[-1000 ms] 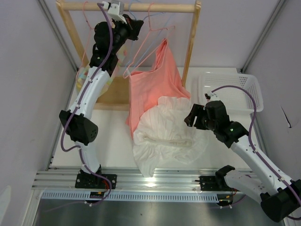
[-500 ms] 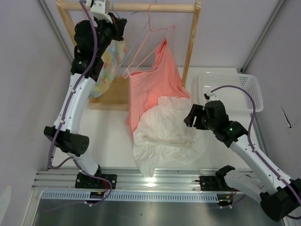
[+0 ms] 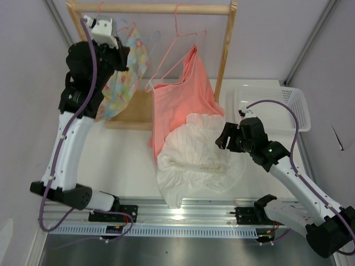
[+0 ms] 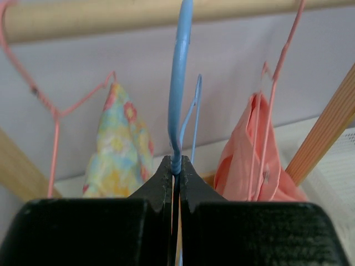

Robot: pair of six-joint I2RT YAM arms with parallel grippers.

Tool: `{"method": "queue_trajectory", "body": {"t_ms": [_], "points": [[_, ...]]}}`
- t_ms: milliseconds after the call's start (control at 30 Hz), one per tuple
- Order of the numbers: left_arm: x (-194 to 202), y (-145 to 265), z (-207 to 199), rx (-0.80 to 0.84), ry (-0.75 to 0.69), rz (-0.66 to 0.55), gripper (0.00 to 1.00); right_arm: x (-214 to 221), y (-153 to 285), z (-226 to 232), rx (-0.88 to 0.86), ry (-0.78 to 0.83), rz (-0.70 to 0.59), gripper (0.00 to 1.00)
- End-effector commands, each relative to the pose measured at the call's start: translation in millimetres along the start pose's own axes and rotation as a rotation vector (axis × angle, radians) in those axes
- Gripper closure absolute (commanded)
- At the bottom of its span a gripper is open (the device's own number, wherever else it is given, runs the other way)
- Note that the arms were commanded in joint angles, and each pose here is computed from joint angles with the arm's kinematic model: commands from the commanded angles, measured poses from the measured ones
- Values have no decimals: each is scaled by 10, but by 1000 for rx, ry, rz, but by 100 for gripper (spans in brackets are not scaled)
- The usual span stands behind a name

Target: Place the skirt on the hanger

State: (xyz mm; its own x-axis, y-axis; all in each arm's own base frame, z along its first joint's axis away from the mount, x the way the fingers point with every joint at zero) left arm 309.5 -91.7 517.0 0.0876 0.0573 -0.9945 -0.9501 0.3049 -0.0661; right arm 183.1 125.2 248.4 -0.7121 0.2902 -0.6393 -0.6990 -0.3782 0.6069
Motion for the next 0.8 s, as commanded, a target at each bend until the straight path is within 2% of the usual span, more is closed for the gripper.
{"method": "queue_trajectory", "body": {"t_ms": [0, 33, 200, 300, 367, 467, 667, 767], "points": [[-191, 608, 120, -145, -3, -95, 100, -43, -25, 17, -22, 24, -20, 32], [-97, 651, 114, -152, 3, -83, 100, -34, -30, 14, -19, 25, -17, 32], [-335, 1212, 117, -167, 9, -208, 100, -25, -40, -4, -13, 25, -15, 32], [-419, 1389, 42, -84, 31, -251, 100, -26, -44, 4, -17, 20, -18, 32], [-432, 1434, -63, 50, 20, -262, 100, -26, -48, -3, -13, 20, -18, 32], [-413, 1492, -245, 274, 29, -253, 100, -31, -44, -5, -5, 20, -17, 32], [-161, 1596, -477, 465, 81, -160, 100, 25, -66, -91, 57, 16, -17, 32], [14, 1631, -558, 498, 63, -85, 100, 57, -82, -127, 77, 9, -17, 32]]}}
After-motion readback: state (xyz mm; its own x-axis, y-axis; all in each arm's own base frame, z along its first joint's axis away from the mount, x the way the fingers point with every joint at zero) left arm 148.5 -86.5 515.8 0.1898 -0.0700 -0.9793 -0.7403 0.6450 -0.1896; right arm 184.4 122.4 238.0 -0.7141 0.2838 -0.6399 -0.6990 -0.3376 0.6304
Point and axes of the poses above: each gripper's point midway between its finger pads, its own y axis back along the fingers, its own z axis along the line the jaws close on, x = y × z, the point moved 10 cm from there along y, back along the fingers, and after that the axes turned 4 degrees about -y, right-handed, at the moved point
